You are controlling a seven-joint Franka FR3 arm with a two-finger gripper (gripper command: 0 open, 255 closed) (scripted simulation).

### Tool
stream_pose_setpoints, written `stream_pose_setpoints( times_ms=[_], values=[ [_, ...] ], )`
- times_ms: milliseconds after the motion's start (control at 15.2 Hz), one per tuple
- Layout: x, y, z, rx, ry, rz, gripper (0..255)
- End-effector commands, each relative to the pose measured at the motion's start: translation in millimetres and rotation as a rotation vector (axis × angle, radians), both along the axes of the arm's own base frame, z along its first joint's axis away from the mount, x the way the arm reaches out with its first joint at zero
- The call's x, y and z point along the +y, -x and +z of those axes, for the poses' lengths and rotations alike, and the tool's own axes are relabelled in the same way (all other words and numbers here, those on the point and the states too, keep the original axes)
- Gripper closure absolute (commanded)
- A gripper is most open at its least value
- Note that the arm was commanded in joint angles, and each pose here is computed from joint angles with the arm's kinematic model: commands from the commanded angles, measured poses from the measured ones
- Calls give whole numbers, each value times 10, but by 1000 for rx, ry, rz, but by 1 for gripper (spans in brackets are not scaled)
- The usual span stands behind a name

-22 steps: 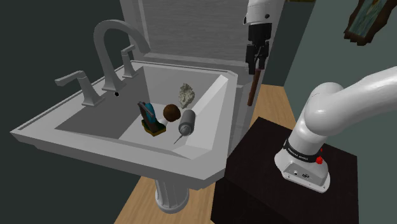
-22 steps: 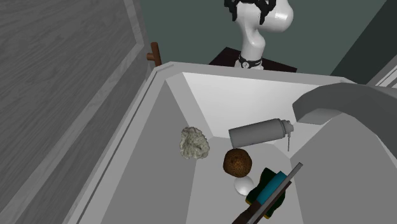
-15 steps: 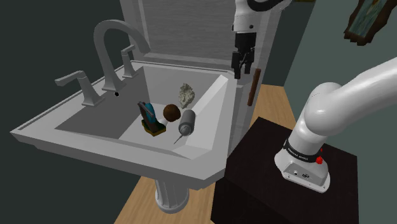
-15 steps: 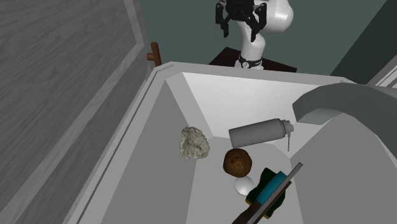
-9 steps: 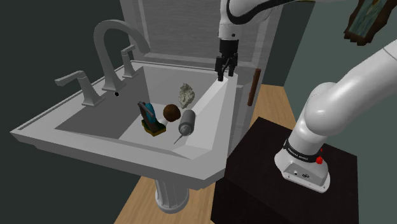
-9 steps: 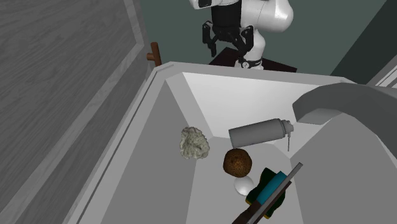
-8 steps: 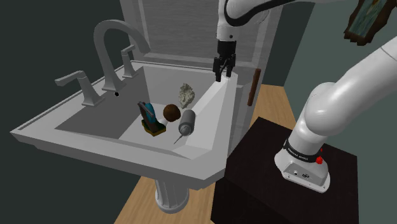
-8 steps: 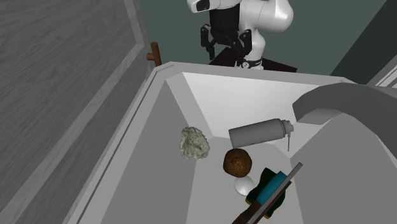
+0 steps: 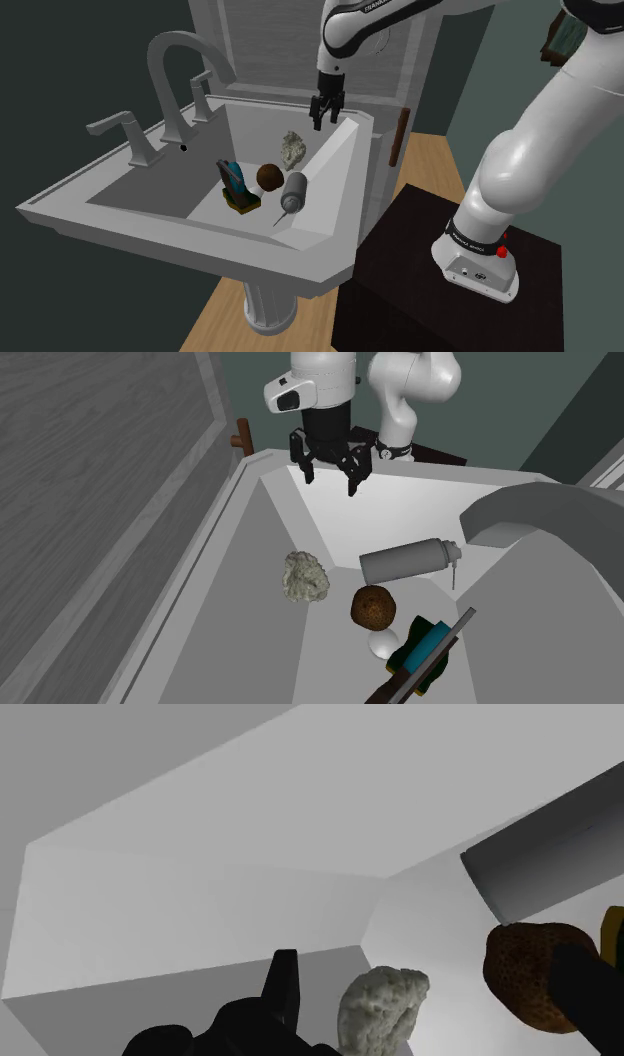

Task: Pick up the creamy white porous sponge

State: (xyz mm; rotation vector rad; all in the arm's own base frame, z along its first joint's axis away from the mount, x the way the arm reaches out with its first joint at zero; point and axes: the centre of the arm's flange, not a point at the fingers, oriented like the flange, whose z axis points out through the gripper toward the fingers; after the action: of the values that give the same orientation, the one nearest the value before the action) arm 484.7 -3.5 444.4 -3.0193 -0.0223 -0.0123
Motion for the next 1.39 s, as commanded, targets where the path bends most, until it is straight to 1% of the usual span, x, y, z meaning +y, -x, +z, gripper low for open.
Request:
stream_pose_setpoints(
  times_ms=[0, 594, 660, 1122, 1254, 1320],
  values=[
    [-8, -277, -112, -24, -1, 3, 0],
    [0, -1275, -429, -123, -6, 17, 0],
    [1, -1321, -441, -128, -7, 18, 0],
    [1, -1321, -841, -128, -7, 18, 0],
    [1, -1321, -841, -128, -7, 18, 0],
    [-3, -1331, -842, -128, -7, 18, 255]
  ],
)
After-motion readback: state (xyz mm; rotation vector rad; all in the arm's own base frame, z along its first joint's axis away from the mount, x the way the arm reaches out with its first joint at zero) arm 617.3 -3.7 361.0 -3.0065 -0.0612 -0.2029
